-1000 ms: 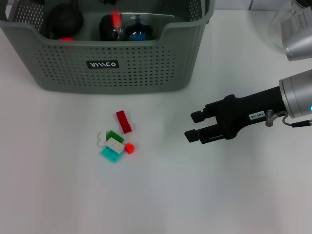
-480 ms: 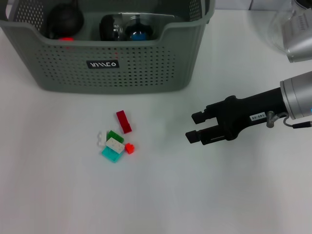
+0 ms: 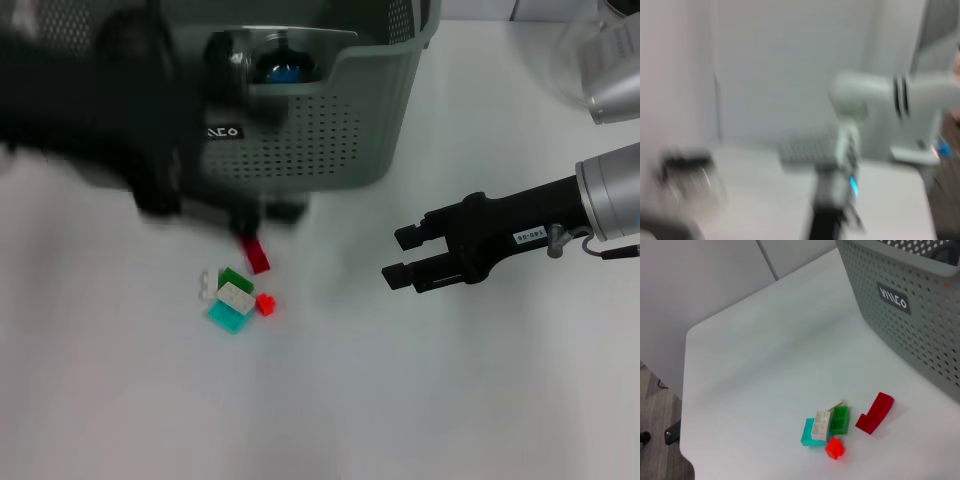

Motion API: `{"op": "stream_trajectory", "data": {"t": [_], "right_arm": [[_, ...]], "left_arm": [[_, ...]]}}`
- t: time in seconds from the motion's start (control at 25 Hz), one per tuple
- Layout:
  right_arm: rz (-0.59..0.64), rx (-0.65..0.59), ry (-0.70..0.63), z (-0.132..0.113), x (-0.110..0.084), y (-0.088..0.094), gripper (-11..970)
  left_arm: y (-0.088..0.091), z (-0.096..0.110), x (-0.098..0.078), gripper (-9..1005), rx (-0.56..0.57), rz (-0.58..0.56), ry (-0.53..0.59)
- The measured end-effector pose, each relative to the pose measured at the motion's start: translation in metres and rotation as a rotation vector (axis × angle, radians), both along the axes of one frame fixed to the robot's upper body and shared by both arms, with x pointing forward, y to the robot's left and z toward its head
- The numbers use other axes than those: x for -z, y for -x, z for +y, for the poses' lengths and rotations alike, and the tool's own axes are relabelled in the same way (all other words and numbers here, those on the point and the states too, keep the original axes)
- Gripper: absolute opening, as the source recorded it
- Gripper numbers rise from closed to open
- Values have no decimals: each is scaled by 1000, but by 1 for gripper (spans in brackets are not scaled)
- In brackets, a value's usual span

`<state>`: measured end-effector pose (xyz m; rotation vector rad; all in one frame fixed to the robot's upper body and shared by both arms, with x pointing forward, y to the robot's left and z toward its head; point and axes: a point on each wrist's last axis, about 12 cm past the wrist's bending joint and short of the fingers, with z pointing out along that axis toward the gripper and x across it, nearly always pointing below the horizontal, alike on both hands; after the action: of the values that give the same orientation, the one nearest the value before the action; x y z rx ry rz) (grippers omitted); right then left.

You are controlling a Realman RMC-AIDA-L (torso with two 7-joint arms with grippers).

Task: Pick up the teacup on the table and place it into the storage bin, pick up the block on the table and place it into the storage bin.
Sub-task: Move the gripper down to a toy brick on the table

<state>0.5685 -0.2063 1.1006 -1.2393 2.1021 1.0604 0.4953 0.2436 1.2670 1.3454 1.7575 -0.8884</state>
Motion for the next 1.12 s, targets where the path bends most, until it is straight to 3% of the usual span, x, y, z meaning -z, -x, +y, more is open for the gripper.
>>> {"op": "stream_trajectory", "data": {"t": [0.24, 0.44, 0.76, 1.12], "right_arm": [[2, 6, 2, -1, 1, 0, 679], [0, 13, 9, -5, 1, 0, 679], [-7, 9, 16, -7, 0, -1, 678], [-22, 1, 21, -8, 0, -1, 679]], "left_arm": [[-3, -31, 47, 831, -38, 241, -304], [-20, -64, 73, 829, -190, 365, -534], [-37, -92, 82, 827, -419, 374, -704], [-38, -112, 105, 828, -451, 422, -796]]}}
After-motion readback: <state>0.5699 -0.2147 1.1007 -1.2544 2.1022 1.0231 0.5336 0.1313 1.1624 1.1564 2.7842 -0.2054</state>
